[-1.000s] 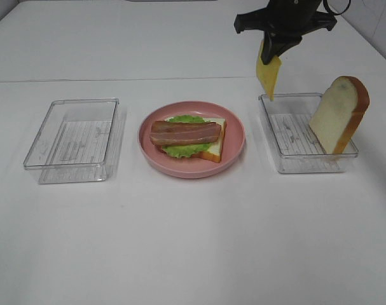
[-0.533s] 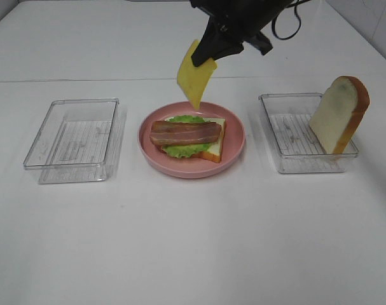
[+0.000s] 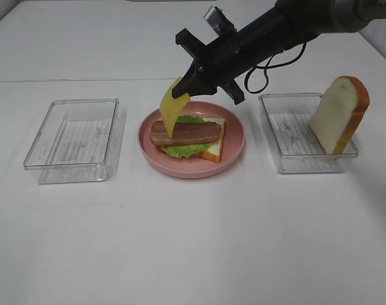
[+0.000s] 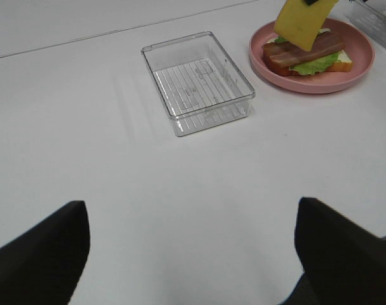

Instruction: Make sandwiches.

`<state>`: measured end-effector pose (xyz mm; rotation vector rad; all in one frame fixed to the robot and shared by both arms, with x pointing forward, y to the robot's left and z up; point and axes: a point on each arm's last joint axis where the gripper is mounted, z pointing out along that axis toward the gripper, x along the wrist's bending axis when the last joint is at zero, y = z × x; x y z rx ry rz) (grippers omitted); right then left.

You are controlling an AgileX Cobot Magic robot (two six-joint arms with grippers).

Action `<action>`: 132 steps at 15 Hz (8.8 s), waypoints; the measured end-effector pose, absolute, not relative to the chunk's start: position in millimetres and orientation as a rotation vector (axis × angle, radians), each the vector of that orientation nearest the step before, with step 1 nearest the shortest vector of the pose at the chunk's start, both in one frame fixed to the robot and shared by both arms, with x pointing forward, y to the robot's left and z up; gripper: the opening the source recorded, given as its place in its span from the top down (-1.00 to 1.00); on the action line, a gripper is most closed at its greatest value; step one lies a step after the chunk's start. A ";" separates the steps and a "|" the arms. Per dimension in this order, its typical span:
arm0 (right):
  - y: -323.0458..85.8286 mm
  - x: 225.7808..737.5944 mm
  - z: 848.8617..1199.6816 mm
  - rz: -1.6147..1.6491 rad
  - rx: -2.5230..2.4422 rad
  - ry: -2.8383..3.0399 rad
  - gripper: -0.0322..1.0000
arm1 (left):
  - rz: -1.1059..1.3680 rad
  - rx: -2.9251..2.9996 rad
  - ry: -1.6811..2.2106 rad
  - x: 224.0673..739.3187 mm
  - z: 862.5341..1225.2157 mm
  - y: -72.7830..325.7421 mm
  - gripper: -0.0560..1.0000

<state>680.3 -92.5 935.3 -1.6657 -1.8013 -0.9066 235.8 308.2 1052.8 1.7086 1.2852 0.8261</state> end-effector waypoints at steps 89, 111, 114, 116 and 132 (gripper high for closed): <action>-154.7 647.1 997.0 -0.985 -1.763 -1.873 0.54 | 0.826 1.709 1.285 235.8 1052.8 308.2 -0.67; -141.0 647.0 890.2 -1.043 -1.889 -1.416 0.54 | 0.826 1.709 1.285 235.8 1052.8 308.2 -0.67; -141.6 646.3 889.4 -1.033 -1.888 -1.445 0.45 | 0.826 1.709 1.285 235.8 1052.8 308.2 -0.66; -142.8 645.2 888.9 -1.022 -1.885 -1.499 0.03 | 0.826 1.709 1.285 235.8 1052.8 308.2 -0.67; -182.1 596.0 1001.9 -0.684 -1.867 -2.218 -0.57 | 0.826 1.709 1.285 235.8 1052.8 308.2 -0.67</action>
